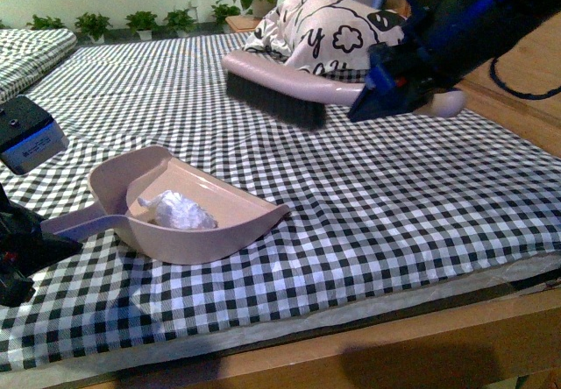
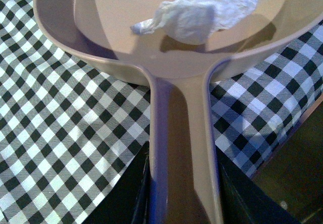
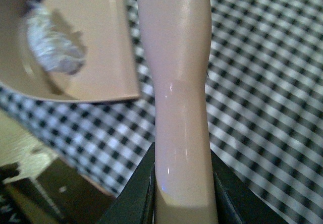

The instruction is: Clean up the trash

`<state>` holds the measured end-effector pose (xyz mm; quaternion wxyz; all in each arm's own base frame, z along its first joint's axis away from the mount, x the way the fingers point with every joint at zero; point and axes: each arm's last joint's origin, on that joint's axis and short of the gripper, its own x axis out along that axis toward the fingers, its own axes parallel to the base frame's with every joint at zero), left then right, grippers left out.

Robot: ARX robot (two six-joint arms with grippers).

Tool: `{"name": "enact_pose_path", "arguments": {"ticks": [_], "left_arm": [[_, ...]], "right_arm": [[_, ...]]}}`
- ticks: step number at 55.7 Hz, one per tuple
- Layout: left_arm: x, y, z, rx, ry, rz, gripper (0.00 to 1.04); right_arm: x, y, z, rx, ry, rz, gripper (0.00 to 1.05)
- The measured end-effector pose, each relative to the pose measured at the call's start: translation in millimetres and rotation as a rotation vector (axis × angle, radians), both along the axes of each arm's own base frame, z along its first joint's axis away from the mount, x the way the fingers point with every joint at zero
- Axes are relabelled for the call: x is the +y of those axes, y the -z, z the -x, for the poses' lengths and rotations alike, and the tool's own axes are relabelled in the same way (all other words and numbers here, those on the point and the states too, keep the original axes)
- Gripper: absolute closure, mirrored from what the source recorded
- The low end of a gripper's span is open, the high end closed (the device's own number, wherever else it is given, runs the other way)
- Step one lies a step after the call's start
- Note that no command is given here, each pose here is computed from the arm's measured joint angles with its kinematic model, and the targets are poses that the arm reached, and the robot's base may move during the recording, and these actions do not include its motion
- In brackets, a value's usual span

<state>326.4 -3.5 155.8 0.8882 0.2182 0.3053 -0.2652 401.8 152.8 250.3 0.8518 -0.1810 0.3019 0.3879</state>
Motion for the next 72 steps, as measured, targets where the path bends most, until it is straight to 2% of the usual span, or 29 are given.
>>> {"name": "enact_pose_path", "arguments": {"ticks": [9, 15, 29, 38, 45, 50, 60, 72], "left_arm": [[1, -4, -1, -0.142, -0.216, 0.076, 0.77], [6, -28, -1, -0.239, -0.386, 0.161, 0.77], [12, -81, 19, -0.411, -0.678, 0.269, 0.77], [-2, -118, 44, -0.539, -0.715, 0.291, 0.77], [-23, -140, 75, -0.619, -0.681, 0.316, 0.77], [-44, -154, 112, -0.691, -0.655, 0.332, 0.77], [-58, -160, 150, -0.759, -0.688, 0.361, 0.77], [-67, -151, 165, -0.761, -0.731, 0.367, 0.77]], "right_arm": [[-32, -7, 9, -0.079, 0.220, -0.060, 0.84], [-60, -30, 38, -0.103, 0.339, -0.187, 0.84], [-115, -97, 137, -0.144, 0.424, -0.527, 0.84], [-135, -125, 204, -0.166, 0.446, -0.696, 0.84], [-144, -139, 245, -0.204, 0.462, -0.768, 0.84], [-151, -148, 282, -0.236, 0.446, -0.809, 0.84], [-158, -157, 308, -0.303, 0.403, -0.837, 0.84], [-164, -155, 303, -0.318, 0.463, -0.849, 0.84]]}}
